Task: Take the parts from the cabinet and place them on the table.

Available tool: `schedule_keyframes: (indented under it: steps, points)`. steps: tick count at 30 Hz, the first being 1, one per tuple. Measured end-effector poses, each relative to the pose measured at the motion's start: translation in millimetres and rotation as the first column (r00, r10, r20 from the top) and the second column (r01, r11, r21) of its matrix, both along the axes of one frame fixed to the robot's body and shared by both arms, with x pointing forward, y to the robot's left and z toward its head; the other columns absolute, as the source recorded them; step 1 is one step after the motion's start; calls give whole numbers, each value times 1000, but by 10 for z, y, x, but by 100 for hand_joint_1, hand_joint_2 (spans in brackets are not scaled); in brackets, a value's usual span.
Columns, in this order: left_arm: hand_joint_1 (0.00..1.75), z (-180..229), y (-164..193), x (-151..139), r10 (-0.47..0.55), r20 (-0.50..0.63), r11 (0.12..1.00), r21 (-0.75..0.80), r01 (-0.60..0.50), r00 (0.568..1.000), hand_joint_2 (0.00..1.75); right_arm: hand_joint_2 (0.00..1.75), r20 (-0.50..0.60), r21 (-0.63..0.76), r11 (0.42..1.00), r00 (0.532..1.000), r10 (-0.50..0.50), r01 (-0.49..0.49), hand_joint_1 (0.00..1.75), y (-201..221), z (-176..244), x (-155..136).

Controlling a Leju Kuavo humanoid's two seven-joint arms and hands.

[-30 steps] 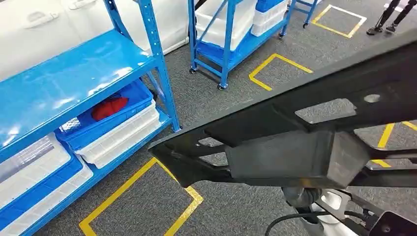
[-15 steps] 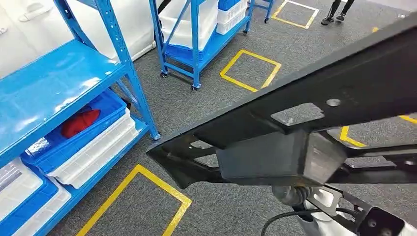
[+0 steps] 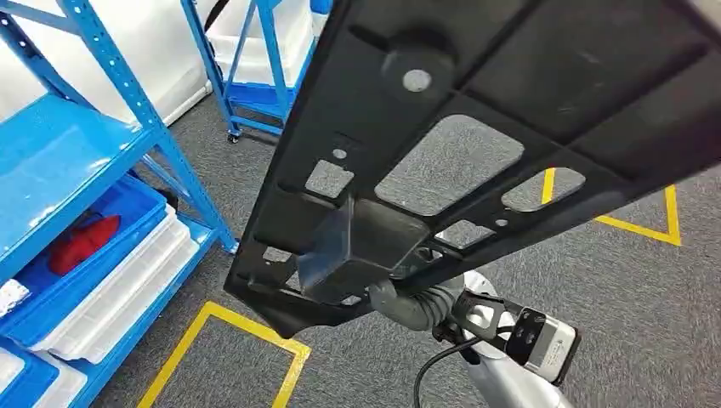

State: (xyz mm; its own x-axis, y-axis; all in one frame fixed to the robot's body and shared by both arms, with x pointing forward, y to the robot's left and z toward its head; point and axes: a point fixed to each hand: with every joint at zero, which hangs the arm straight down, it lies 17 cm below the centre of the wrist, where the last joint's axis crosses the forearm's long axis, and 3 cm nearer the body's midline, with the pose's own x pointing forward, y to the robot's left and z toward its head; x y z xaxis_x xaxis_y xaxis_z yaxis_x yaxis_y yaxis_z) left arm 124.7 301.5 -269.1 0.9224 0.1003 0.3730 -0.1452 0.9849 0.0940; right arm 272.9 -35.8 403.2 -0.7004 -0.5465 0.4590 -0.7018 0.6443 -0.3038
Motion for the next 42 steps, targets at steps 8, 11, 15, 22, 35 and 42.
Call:
schedule_keyframes:
  steps: [8, 11, 15, 22, 35, 42]
  points:
    - [0, -38, -57, -151, 2, -42, 1000, -1, -2, 999, 175, 175, -45, -39, 999, 999, 14, -16, 166, 138, -171, 66]
    - [0, -41, -69, -162, 2, -45, 1000, -2, -2, 999, 175, 175, -51, -42, 999, 999, 14, -16, 166, 153, -191, 84]
    - [0, -38, -109, -139, 3, -45, 1000, -3, -3, 999, 175, 175, -62, -43, 998, 997, 37, -40, 166, 163, -211, 72]
    - [0, -46, -86, -188, 6, -49, 1000, 8, -6, 999, 175, 175, -62, -27, 998, 996, 61, -63, 166, 143, -194, 44]
    - [0, -20, 164, -145, 26, -7, 998, 53, -25, 1000, 175, 175, 3, 118, 983, 990, 144, -143, 166, -231, 97, -180]
    - [0, -20, 355, -189, 45, -17, 995, 85, -43, 999, 175, 175, 20, 153, 976, 988, 154, -155, 166, -310, 194, -237]
